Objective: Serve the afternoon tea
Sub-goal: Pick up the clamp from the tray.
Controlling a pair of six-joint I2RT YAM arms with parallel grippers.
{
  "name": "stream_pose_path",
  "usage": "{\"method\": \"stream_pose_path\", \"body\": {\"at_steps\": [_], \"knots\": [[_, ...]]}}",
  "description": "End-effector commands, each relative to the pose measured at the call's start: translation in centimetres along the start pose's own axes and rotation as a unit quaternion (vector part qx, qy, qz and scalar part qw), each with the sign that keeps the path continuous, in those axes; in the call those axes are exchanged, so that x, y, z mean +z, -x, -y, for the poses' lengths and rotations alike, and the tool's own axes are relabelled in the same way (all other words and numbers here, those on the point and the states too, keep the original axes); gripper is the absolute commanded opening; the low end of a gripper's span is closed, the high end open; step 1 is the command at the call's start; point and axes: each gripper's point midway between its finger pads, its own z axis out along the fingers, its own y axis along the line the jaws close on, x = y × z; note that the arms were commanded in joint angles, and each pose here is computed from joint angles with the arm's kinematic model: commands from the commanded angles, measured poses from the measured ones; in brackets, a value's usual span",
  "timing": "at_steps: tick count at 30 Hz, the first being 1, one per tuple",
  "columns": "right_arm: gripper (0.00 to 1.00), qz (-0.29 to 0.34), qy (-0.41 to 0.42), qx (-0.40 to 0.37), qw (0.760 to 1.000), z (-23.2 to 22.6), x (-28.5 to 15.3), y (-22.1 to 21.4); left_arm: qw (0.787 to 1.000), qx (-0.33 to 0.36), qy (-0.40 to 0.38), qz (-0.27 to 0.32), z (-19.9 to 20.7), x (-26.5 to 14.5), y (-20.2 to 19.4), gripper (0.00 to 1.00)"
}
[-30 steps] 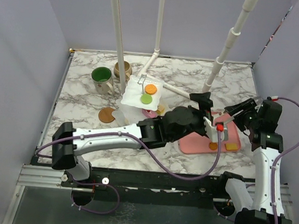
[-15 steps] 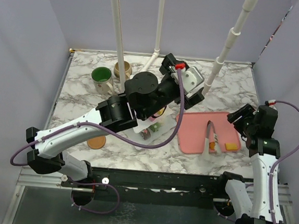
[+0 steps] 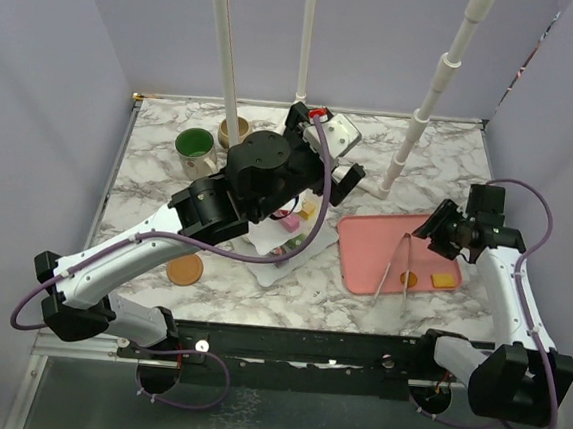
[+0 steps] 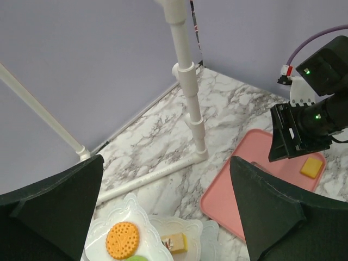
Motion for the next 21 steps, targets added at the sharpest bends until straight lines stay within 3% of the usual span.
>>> {"method": "stream_pose_path", "body": {"at_steps": [1,9,21], "knots": [[0.55,-0.033,-0.018,-0.04,0.999,-0.6,-0.4,-1.5,0.999,-0.036,-0.008,-0.014,-0.6,-0.5,-0.3,0.99],[0.55,-0.115,-0.106,-0.076,0.985,2.5,2.1,-5.8,0.997,-0.048,-0.007,-0.053,-1.4,-0.2,-1.2,0.99],[0.45,-0.168,-0.164,-0.112,0.966,4.4,4.5,-6.8,0.998,-0.057,-0.003,-0.042,-2.0,-0.9,0.4,0.99]]}}
